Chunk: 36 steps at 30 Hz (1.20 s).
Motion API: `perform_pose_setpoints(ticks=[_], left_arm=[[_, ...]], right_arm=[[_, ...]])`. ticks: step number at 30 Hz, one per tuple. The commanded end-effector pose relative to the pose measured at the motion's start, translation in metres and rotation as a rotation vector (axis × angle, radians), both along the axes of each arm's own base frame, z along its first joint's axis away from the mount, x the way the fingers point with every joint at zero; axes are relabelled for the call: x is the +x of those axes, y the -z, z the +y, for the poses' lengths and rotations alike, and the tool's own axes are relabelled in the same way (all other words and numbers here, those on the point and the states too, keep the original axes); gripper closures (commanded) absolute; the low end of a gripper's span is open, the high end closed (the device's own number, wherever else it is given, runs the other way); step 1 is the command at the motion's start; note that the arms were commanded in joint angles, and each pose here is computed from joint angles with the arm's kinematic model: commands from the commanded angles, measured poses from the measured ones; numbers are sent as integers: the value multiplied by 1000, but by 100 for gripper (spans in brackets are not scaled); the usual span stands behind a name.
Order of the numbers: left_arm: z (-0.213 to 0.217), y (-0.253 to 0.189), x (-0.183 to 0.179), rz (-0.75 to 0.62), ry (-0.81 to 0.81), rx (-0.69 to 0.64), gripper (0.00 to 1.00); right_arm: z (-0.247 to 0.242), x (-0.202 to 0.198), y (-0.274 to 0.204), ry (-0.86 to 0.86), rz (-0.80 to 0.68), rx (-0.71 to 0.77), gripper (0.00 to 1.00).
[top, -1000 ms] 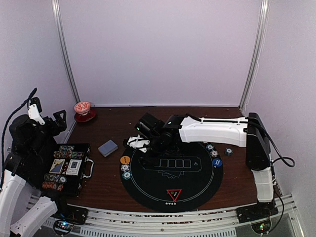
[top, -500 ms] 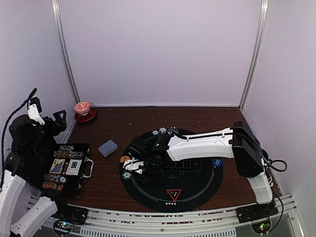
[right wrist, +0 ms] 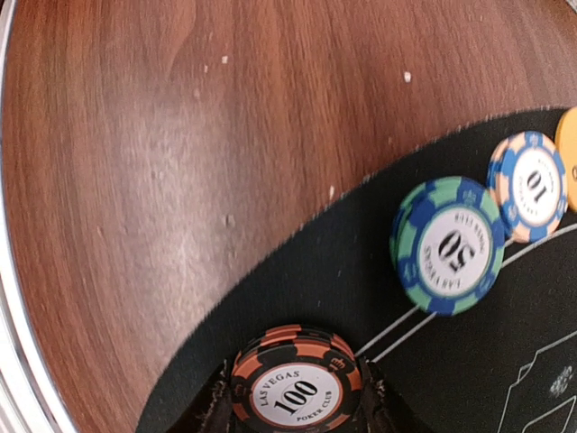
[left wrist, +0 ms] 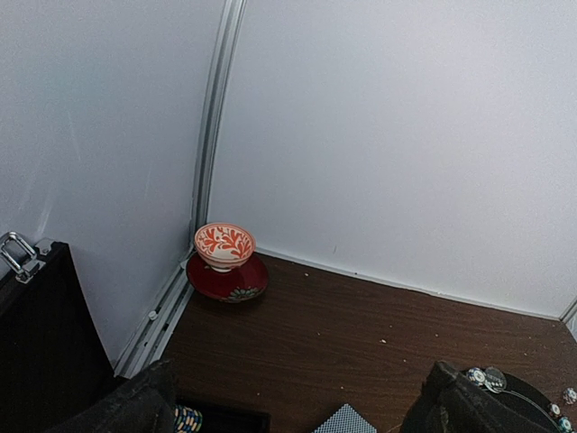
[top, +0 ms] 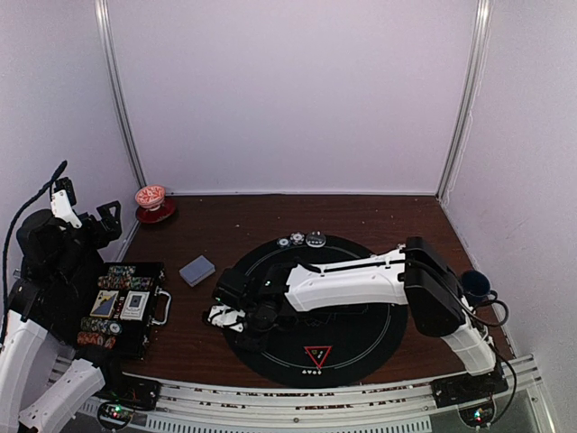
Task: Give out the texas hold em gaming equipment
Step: Place the poker chips pile in the big blind area.
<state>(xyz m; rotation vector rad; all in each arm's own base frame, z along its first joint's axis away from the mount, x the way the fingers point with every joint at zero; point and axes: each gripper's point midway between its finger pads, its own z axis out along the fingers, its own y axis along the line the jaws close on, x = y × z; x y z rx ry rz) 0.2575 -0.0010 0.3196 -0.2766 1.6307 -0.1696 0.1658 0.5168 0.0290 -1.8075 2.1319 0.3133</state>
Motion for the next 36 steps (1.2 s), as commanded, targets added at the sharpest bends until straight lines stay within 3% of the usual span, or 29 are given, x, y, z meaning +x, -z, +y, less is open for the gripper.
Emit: perform_pose_setpoints(ticks=[1, 23, 36], left_arm=[[2, -11, 1, -53, -9, -10, 2], [1, -12, 1, -55, -3, -13, 2], [1, -12, 0, -56, 0, -12, 2]], right_arm=[[14, 4, 6, 26, -14, 11, 70], [19, 27, 16, 91, -115, -16, 68], [17, 34, 10, 96, -157, -24, 63]])
